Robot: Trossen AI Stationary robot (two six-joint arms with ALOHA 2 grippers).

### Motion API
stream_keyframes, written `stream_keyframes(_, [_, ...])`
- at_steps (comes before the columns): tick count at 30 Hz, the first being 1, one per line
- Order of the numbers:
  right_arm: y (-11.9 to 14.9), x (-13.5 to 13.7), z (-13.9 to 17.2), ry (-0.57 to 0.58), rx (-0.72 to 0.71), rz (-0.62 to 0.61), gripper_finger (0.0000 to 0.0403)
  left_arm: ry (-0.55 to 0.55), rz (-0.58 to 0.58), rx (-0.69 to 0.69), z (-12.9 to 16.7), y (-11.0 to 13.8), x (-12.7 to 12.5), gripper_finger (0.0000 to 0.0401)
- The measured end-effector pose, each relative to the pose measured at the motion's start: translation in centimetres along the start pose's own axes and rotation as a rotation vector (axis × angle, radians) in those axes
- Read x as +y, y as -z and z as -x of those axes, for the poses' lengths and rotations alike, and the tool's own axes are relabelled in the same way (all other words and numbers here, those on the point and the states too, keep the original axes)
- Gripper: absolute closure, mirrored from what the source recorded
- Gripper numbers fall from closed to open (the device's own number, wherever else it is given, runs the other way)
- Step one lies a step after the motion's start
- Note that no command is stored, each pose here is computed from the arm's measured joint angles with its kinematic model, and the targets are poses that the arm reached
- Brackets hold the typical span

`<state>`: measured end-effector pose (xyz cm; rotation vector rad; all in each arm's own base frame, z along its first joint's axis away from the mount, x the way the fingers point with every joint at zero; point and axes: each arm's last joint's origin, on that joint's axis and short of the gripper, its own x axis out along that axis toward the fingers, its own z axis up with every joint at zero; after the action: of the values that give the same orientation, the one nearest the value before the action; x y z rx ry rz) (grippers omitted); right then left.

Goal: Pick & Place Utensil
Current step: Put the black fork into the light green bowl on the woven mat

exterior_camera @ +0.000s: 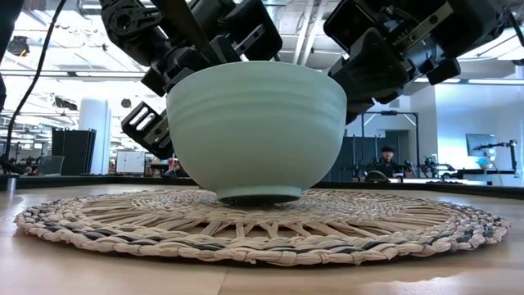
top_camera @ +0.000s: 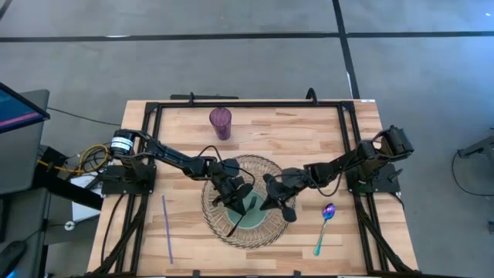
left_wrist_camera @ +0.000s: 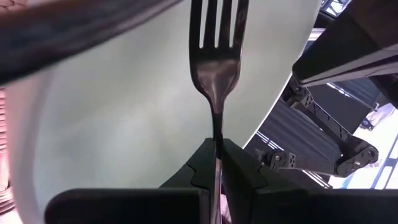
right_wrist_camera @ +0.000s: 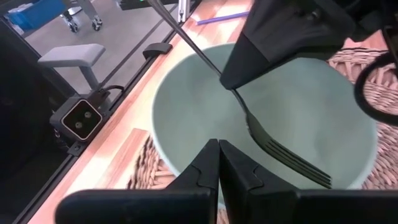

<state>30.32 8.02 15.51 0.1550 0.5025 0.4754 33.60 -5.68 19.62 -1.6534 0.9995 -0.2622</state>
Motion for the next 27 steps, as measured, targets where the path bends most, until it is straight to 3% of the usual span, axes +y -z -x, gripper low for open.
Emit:
stream_keyframes(16, [0.12,0.88,-0.23,-0.022,0.004,0.066,0.0402,0.004,-0.050,-0.057,0.03,-0.19,-0.02,0.0381])
stream_keyframes(27, [0.12,0.83,-0.22,-0.019,0.004,0.065,0.0402,0.003,-0.043,-0.052,0.02,-0.15,-0.02,0.0339])
